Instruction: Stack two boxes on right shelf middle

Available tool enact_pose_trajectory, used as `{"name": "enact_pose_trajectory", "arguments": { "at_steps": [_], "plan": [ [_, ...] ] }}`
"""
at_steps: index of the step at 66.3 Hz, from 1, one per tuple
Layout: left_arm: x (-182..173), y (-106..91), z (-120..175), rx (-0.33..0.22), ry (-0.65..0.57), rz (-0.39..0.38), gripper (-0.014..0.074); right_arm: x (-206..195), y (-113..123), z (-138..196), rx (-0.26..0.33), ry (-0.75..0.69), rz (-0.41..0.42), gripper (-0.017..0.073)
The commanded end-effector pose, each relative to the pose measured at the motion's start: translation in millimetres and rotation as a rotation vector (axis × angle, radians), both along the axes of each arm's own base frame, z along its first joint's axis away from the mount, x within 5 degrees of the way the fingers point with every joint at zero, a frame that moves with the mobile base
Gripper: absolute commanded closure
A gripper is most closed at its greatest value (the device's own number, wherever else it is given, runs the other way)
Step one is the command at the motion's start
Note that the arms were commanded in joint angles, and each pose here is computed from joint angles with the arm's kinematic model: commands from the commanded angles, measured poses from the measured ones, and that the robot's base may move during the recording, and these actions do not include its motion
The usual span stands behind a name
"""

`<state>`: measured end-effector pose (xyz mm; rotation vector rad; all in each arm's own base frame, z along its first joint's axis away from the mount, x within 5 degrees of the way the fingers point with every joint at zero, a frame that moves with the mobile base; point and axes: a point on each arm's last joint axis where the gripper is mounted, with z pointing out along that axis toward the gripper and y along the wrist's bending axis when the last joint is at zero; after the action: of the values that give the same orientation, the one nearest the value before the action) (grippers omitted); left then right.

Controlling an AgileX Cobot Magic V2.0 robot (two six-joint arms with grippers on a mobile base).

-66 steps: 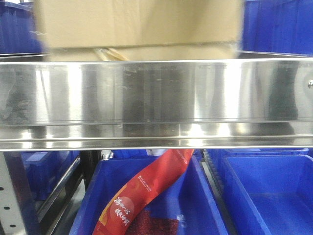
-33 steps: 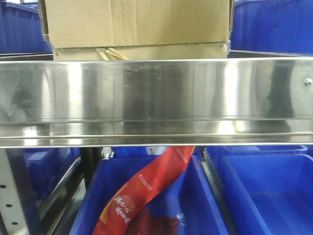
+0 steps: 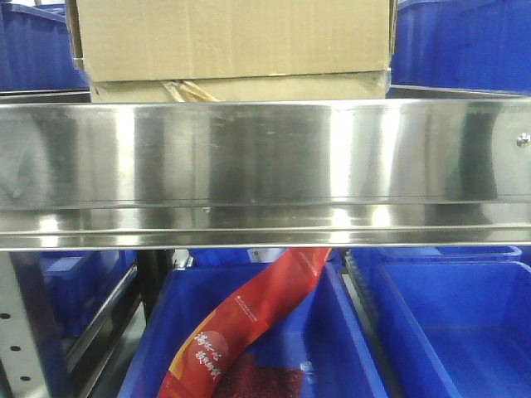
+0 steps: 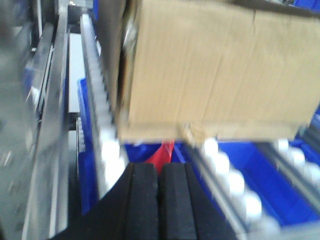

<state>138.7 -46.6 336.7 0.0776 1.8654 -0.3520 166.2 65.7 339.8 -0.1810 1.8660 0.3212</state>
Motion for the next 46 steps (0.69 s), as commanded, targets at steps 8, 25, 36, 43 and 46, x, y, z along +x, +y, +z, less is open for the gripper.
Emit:
{"name": "enact_pose_trajectory", "arguments": {
  "at_steps": [8,25,36,43,46],
  "plan": [
    [-35.9,14.3,-6.6,-0.047,-0.093,0.006,0.0704,-34.2,-15.4,2.7,0.028,-0.109,0.006,0.0724],
    [-61.2,23.7,4.5,-0.093,-0.214,0.004,0.0704,-58.9,-25.9,19.0,0.081,-0.23,0.01,0.0724],
    [-65.0,25.1,6.0,-0.099,-0.231,0.004,0.0704,-60.8,-25.4,23.0,0.097,-0.269,0.024,0.0724],
    [-65.0,25.1,6.0,-0.099,-0.231,0.004,0.0704,-61.5,-25.8,23.1,0.098,-0.269,0.022,0.0724],
    [-65.0,25.1,6.0,-0.099,-0.231,0.004,0.0704,-62.2,-26.5,22.8,0.098,-0.27,0.019,0.0724]
  ]
}}
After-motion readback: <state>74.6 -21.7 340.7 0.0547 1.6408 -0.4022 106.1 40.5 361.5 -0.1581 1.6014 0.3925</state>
